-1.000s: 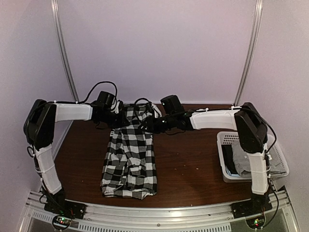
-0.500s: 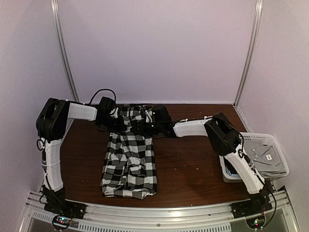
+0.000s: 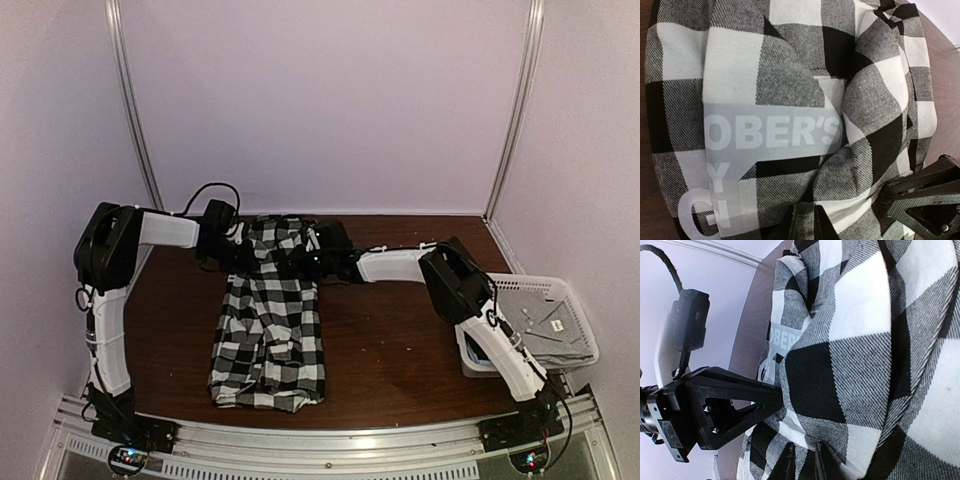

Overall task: Fold and stack the long sleeve shirts
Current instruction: Smooth out the rectangle-folded shirt at the center of the board.

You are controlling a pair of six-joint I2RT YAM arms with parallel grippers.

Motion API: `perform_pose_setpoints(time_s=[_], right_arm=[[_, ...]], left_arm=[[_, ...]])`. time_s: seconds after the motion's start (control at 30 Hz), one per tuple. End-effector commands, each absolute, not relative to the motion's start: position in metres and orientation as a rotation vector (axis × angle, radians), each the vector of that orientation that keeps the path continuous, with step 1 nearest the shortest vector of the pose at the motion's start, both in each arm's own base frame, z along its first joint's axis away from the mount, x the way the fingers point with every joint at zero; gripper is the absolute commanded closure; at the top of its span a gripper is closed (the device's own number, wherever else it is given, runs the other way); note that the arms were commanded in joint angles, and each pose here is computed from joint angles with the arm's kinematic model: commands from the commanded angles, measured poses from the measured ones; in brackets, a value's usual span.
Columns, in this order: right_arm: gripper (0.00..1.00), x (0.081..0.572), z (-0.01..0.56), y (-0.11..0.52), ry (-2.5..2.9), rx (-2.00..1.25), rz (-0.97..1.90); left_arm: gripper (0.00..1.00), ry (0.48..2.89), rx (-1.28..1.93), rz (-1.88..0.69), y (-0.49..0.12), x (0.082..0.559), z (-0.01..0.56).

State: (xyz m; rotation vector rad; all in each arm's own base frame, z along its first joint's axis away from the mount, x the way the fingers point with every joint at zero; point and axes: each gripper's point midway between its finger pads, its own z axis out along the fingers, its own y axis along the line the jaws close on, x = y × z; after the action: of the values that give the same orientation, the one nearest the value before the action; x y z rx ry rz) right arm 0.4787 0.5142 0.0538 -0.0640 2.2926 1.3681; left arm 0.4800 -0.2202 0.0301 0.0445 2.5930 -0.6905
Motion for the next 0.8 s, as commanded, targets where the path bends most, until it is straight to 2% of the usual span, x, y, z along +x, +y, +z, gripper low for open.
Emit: perform_pose_setpoints(time_s=[0.0,0.17,0.3,0.5,0.57,0.77], right_arm=[[0.85,0.492,0.060,0.511,2.280,-0.039,1.333],[0.84,0.489,0.080,0.513,2.256,-0.099,1.337],[0.84,0.486,0.099,0.509,2.241,-0.165,1.283],[0.82,0.469,0.131,0.492,2.223,-0.274,1.161],[0.81,0.460,0.145,0.485,2.209,-0.303,1.143],[0.81,0.410,0.136,0.472,2.267,-0.380,1.137]], left_arm=[[0.86,2.602,0.059,-0.634,-0.209,0.488,0.023],[0.86,2.595,0.053,-0.608,-0.200,0.497,0.032],[0.86,2.524,0.070,-0.622,-0.204,0.508,0.066],[0.84,2.439,0.116,-0.688,-0.235,0.501,0.102],[0.83,2.422,0.135,-0.720,-0.249,0.500,0.103],[0.84,2.443,0.124,-0.788,-0.268,0.511,0.074]])
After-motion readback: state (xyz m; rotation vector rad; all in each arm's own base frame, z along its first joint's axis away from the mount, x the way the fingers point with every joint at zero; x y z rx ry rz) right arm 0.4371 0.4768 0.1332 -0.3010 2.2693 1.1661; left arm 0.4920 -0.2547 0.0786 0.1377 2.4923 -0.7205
